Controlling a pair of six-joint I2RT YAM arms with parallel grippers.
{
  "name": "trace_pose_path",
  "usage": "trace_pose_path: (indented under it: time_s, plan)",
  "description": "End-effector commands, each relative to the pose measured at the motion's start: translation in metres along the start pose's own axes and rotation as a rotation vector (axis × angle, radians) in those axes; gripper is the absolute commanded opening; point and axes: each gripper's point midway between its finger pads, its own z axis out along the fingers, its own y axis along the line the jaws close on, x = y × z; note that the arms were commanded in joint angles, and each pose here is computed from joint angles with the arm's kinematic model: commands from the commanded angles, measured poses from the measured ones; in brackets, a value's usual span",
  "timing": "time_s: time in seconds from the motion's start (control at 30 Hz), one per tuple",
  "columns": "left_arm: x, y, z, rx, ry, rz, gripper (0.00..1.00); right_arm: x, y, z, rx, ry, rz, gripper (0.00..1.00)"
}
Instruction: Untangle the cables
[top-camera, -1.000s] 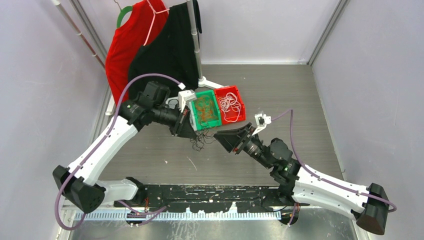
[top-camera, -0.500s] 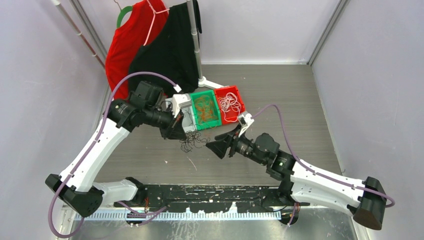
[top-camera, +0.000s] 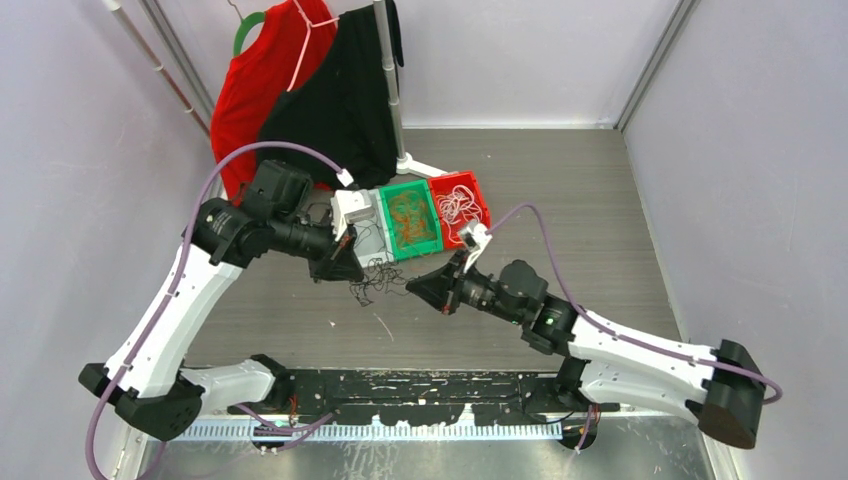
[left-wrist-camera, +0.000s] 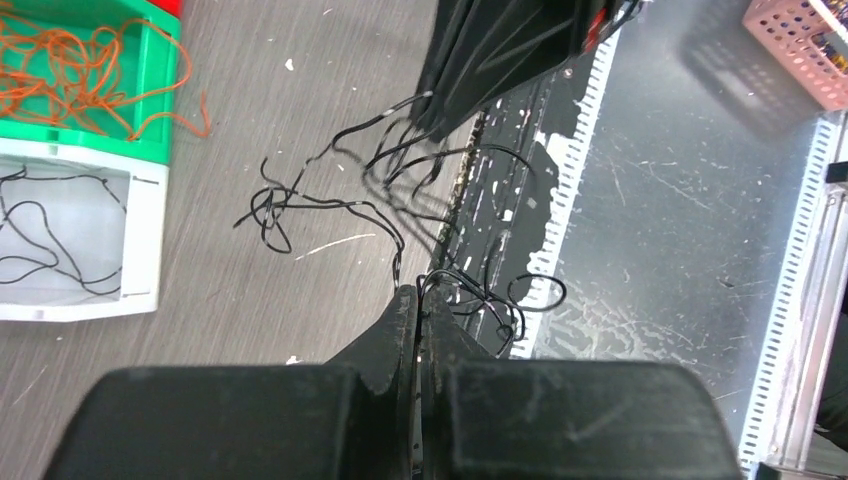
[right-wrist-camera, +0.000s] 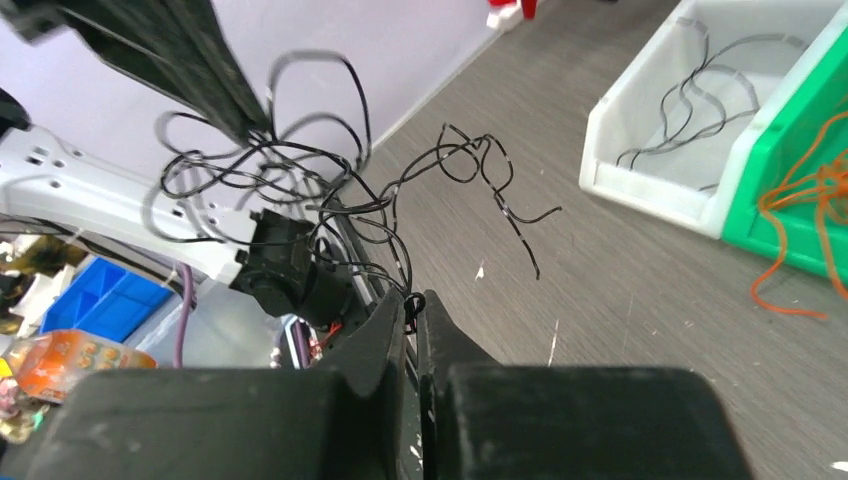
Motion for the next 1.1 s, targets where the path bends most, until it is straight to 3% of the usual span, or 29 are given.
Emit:
trace_pose_path:
  time_s: [0.0, 0.1, 0.4, 0.53, 0.7, 0.73, 0.77, 0.83, 0.87, 0.93, 1.07]
  plan:
    - [0.009, 0.004, -0.010, -0.058, 0.026, 0.074, 0.00, -0.045, 0.005, -0.030, 0.035, -0.159, -0.067, 0.06]
    - [0.021, 0.011, -0.009, -0.088, 0.054, 0.091, 0.00, -0.055, -0.006, -0.049, 0.112, -0.197, -0.101, 0.01]
    - [0.063, 0.029, -0.004, -0.145, 0.185, 0.153, 0.00, -0.086, -0.012, -0.080, 0.233, -0.221, -0.226, 0.01]
    - [0.082, 0.031, 0.000, -0.134, 0.229, 0.162, 0.00, -0.096, 0.000, -0.081, 0.203, -0.208, -0.274, 0.01]
    - [0.083, 0.027, 0.007, -0.126, 0.182, 0.127, 0.11, -0.098, 0.021, -0.071, 0.113, -0.163, -0.285, 0.01]
    - [0.080, 0.028, 0.008, -0.139, 0.158, 0.118, 0.16, -0.098, 0.025, -0.069, 0.093, -0.156, -0.284, 0.01]
    - [0.079, 0.028, 0.009, -0.147, 0.138, 0.110, 0.28, -0.099, 0.030, -0.068, 0.074, -0.154, -0.283, 0.01]
    - [0.078, 0.027, 0.009, -0.162, 0.104, 0.107, 0.73, -0.105, 0.041, -0.066, 0.035, -0.157, -0.277, 0.01]
    - [0.077, 0.026, 0.007, -0.170, 0.090, 0.115, 0.87, -0.105, 0.046, -0.064, 0.012, -0.149, -0.275, 0.01]
    - [0.070, 0.026, 0.002, -0.196, 0.055, 0.137, 0.96, -0.104, 0.056, -0.060, -0.035, -0.125, -0.266, 0.01]
    - [0.045, 0.016, -0.010, -0.191, -0.028, 0.191, 0.99, -0.097, 0.070, -0.046, -0.109, -0.059, -0.249, 0.01]
